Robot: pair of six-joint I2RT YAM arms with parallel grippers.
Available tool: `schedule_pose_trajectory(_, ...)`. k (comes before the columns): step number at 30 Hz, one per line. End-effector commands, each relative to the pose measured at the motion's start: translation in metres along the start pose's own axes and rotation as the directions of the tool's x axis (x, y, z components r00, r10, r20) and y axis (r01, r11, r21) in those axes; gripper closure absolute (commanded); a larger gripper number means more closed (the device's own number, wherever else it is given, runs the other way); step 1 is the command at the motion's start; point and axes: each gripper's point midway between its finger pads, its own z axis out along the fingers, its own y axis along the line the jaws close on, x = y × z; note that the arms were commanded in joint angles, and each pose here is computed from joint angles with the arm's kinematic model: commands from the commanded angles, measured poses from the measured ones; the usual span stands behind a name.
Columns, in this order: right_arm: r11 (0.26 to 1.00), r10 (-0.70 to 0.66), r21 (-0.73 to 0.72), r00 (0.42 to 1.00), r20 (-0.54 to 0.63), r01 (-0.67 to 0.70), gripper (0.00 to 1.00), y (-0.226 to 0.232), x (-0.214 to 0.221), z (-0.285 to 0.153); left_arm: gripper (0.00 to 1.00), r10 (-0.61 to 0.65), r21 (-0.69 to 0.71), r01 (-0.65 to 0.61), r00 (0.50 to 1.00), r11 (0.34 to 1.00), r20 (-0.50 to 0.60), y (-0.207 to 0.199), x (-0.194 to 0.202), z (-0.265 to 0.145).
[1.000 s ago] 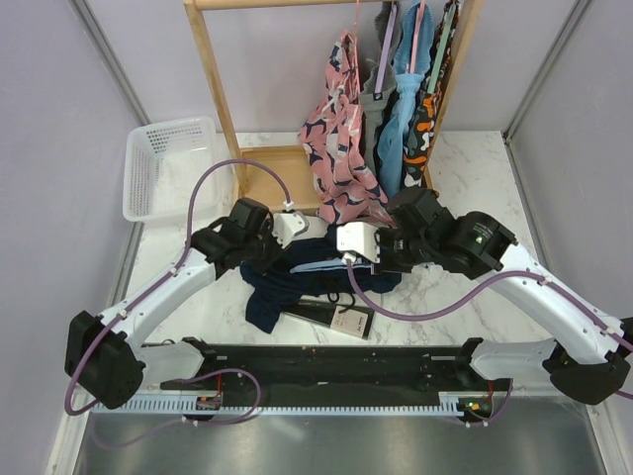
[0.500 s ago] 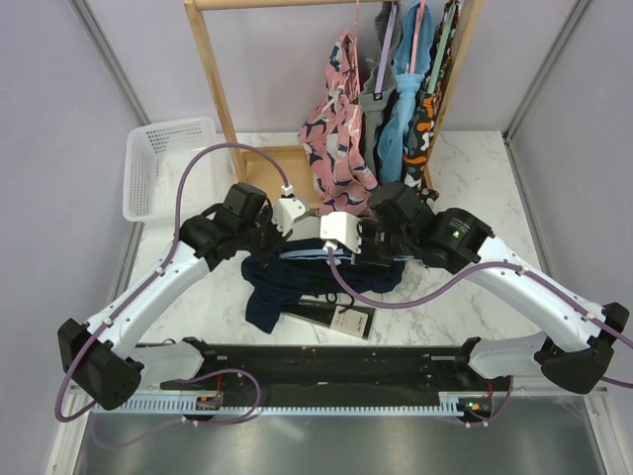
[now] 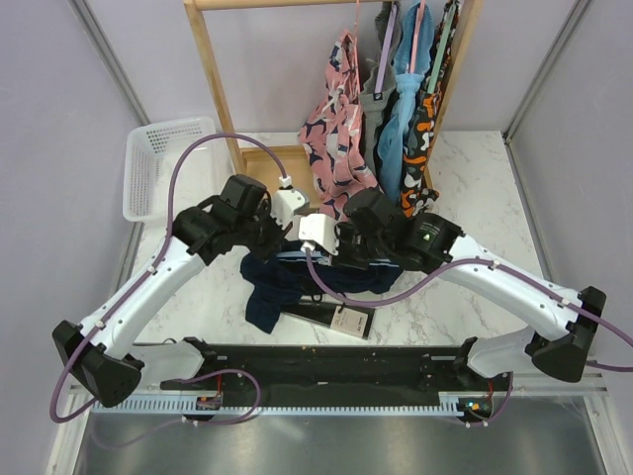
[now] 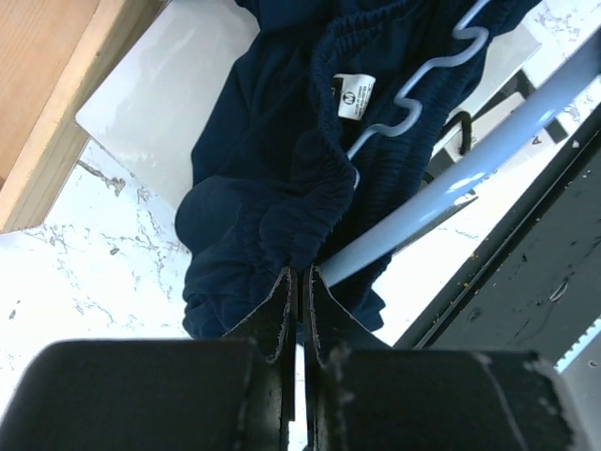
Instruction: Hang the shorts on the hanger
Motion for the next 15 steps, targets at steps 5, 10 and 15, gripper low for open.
schedule_pose_trajectory(5,0.979,0.067,0.190,0.996,0.051,-0.075,1.00,-0.037,-0.030,-0.032,0.98,-0.109,-0.092,0.111,0.994,0.989,0.033,0.009,-0.013,-0.009)
schedule_pose_trajectory(10,0.993,0.083,0.071,0.985,0.151,-0.095,1.00,-0.017,-0.059,-0.041,0.98,-0.168,-0.063,0.175,0.980,0.983,0.102,0.005,-0.033,-0.015)
schedule_pose_trajectory(15,0.994,0.107,0.019,0.982,0.156,-0.111,1.00,-0.009,-0.066,-0.019,0.98,-0.204,0.033,0.201,0.967,0.979,0.153,-0.012,-0.043,-0.018)
